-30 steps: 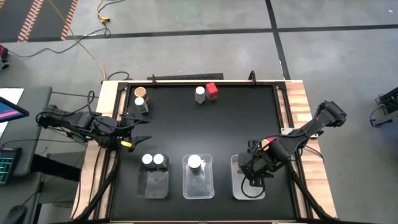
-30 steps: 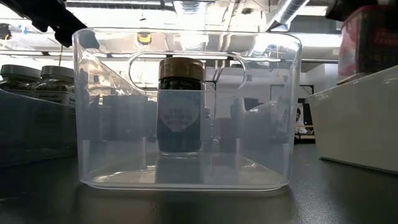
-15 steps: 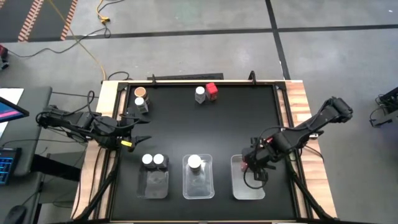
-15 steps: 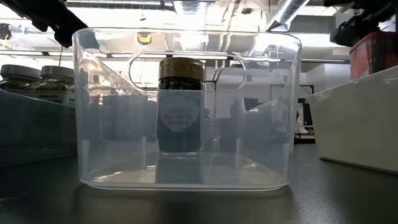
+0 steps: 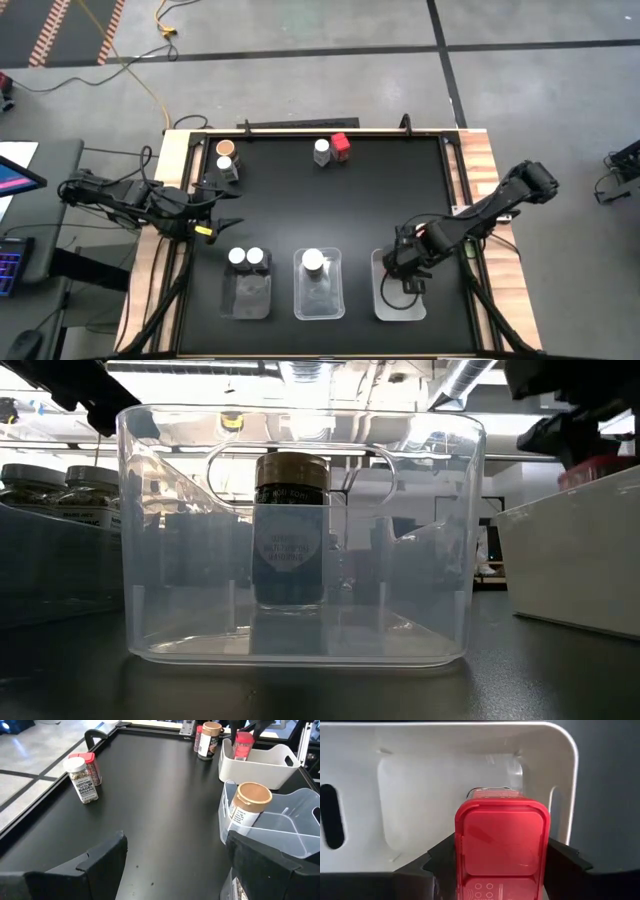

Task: Sort spices by type
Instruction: Put the top right red seasoning can into the white bin

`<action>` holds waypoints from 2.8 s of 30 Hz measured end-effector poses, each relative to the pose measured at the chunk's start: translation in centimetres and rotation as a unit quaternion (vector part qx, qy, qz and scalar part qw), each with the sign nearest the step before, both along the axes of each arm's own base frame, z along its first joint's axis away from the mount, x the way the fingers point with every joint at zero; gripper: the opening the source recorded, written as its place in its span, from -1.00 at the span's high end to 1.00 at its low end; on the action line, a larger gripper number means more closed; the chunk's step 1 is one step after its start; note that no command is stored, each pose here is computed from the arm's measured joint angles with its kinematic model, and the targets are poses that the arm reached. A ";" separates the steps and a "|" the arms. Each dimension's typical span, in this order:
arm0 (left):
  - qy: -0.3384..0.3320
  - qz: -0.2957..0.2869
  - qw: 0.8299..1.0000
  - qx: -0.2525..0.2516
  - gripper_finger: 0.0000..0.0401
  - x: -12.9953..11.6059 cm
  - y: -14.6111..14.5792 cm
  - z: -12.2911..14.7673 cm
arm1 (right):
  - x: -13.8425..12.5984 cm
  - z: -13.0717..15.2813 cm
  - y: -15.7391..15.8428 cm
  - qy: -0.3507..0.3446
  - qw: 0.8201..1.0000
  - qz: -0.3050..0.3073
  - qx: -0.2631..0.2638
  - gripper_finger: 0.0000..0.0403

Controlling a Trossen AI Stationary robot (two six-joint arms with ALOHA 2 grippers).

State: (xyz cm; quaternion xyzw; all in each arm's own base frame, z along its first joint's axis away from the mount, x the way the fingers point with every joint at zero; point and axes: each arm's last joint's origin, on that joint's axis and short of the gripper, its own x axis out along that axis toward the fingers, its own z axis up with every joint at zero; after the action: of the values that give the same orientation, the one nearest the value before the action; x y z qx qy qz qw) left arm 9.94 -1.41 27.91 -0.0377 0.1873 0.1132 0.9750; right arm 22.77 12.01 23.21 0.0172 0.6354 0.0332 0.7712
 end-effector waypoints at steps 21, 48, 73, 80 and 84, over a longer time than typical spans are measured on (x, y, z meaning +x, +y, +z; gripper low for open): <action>0.000 0.000 1.000 0.000 -0.61 0.0 0.0 0.0 | 0.9 -1.3 0.2 0.004 0.999 -0.012 -0.030 -0.28; 0.000 0.000 1.000 -0.001 -0.61 0.0 0.0 0.0 | 0.9 -1.3 0.1 0.002 0.999 -0.008 -0.031 -0.32; 0.000 0.000 1.000 -0.001 -0.61 0.0 0.0 0.0 | 1.0 -1.2 0.2 -0.005 1.000 -0.007 -0.029 -0.32; 0.000 0.000 1.000 -0.001 -0.61 0.0 0.0 0.0 | 1.0 -1.2 0.2 -0.005 1.000 -0.007 -0.030 -0.32; 0.000 0.000 1.000 -0.001 -0.61 0.0 0.0 0.0 | 1.0 -1.2 0.2 -0.006 0.999 0.002 -0.032 -0.32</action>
State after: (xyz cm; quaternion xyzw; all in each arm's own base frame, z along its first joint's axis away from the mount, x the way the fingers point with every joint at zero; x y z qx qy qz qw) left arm 9.95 -1.41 27.91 -0.0387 0.1872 0.1127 0.9751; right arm 23.79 12.19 22.00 -0.0091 0.6317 0.0146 0.7751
